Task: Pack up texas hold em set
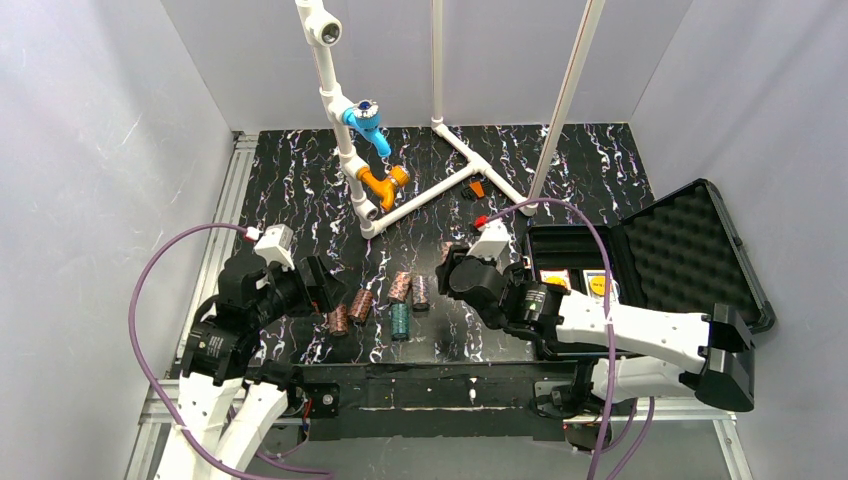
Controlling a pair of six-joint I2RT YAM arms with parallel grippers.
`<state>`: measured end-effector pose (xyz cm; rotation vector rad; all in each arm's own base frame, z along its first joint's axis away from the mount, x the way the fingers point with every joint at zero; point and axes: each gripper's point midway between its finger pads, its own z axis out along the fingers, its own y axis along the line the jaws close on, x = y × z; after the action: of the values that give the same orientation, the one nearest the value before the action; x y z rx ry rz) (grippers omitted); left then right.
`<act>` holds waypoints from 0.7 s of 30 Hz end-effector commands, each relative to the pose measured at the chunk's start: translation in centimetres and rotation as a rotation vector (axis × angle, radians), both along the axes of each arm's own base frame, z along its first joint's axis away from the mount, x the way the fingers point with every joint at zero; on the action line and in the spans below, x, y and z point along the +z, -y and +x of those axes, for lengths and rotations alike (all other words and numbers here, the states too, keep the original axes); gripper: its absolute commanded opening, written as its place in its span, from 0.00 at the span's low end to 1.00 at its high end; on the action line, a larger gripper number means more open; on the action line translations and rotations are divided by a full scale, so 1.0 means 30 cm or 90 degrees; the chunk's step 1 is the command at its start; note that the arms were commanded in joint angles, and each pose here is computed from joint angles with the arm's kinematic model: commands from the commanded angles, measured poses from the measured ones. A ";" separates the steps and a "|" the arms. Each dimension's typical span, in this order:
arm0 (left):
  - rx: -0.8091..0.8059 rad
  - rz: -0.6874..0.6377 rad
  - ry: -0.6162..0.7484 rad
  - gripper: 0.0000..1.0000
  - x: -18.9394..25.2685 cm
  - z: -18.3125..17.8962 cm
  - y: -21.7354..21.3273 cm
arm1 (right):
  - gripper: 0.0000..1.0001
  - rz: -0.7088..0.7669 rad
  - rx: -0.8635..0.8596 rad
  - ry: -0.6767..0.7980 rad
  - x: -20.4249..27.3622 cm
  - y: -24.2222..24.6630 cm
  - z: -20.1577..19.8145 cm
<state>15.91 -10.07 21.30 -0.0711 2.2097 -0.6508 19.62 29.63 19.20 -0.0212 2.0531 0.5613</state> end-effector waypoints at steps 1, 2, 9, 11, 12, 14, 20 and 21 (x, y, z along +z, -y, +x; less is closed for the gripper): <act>-0.014 0.013 0.008 0.91 0.008 0.004 0.000 | 0.01 0.008 -0.108 0.074 0.092 0.106 0.064; -0.015 0.012 0.011 0.91 0.009 0.003 0.001 | 0.01 0.006 -0.117 0.083 0.101 0.119 0.069; -0.016 0.010 0.014 0.89 0.012 0.002 0.002 | 0.01 0.008 -0.210 0.106 0.129 0.218 0.092; -0.016 0.010 0.014 0.88 0.011 0.002 0.002 | 0.01 0.023 -0.248 0.111 0.140 0.249 0.101; -0.016 0.010 0.016 0.88 0.012 0.002 0.002 | 0.01 0.026 -0.265 0.116 0.151 0.266 0.108; -0.016 0.009 0.016 0.88 0.013 0.002 0.003 | 0.01 0.033 -0.324 0.132 0.177 0.319 0.123; -0.020 0.006 0.013 0.86 0.010 0.003 0.008 | 0.01 0.029 -0.454 0.140 0.211 0.442 0.176; -0.021 0.006 0.013 0.86 0.010 0.003 0.009 | 0.01 0.031 -0.471 0.131 0.206 0.462 0.189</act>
<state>16.01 -10.05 21.18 -0.0547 2.2144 -0.6426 23.32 19.12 21.47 0.4073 1.8609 0.1647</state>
